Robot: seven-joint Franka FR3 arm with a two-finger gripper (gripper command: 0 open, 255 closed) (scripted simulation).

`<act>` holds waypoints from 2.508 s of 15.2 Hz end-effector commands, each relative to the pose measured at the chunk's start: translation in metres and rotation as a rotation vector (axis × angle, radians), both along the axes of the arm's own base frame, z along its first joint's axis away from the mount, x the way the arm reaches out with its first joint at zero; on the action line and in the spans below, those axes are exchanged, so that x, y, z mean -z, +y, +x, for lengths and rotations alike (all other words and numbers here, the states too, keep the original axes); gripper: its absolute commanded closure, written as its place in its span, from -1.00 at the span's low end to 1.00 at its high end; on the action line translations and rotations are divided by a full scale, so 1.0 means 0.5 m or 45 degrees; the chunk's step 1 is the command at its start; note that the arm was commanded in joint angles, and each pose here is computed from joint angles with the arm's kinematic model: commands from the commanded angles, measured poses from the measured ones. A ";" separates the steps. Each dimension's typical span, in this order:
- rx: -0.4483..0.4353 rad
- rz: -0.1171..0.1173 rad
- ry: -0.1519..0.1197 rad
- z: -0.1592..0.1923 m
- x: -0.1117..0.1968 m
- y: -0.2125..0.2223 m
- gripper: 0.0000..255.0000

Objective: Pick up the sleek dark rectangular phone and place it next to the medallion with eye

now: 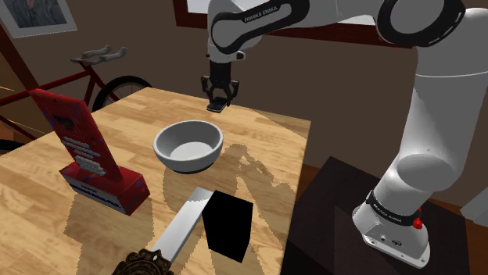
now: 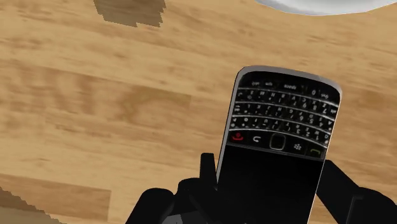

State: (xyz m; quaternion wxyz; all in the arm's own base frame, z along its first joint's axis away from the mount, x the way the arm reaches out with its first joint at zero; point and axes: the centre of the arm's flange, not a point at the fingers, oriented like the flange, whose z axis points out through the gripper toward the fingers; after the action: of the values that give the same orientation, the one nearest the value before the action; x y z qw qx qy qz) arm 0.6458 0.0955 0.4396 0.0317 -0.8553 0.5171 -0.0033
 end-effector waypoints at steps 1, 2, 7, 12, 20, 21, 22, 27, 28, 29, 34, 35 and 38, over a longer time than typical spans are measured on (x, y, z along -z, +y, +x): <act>0.000 0.000 0.000 -0.034 -0.001 0.033 1.00; 0.000 0.000 0.000 -0.052 -0.001 0.052 1.00; 0.000 0.000 0.000 -0.142 -0.001 0.148 1.00; 0.000 0.000 0.000 -0.232 -0.001 0.245 1.00; 0.000 0.000 0.000 -0.377 -0.001 0.399 1.00; 0.000 0.000 0.000 -0.395 -0.001 0.419 1.00; 0.000 0.000 0.000 -0.413 -0.001 0.438 1.00; 0.000 0.000 0.000 -0.503 -0.001 0.534 1.00; 0.000 0.000 0.000 -0.521 -0.001 0.554 1.00; 0.000 0.000 0.000 -0.539 -0.001 0.573 1.00; 0.000 0.000 0.000 -0.629 -0.001 0.669 1.00; 0.000 0.000 0.000 -0.647 -0.001 0.689 1.00; 0.000 0.000 0.000 -0.701 -0.001 0.747 1.00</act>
State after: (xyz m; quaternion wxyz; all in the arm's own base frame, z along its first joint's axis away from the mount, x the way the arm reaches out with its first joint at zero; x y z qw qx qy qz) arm 0.3057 0.4598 0.4404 0.0318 -0.8559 0.5162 -0.0035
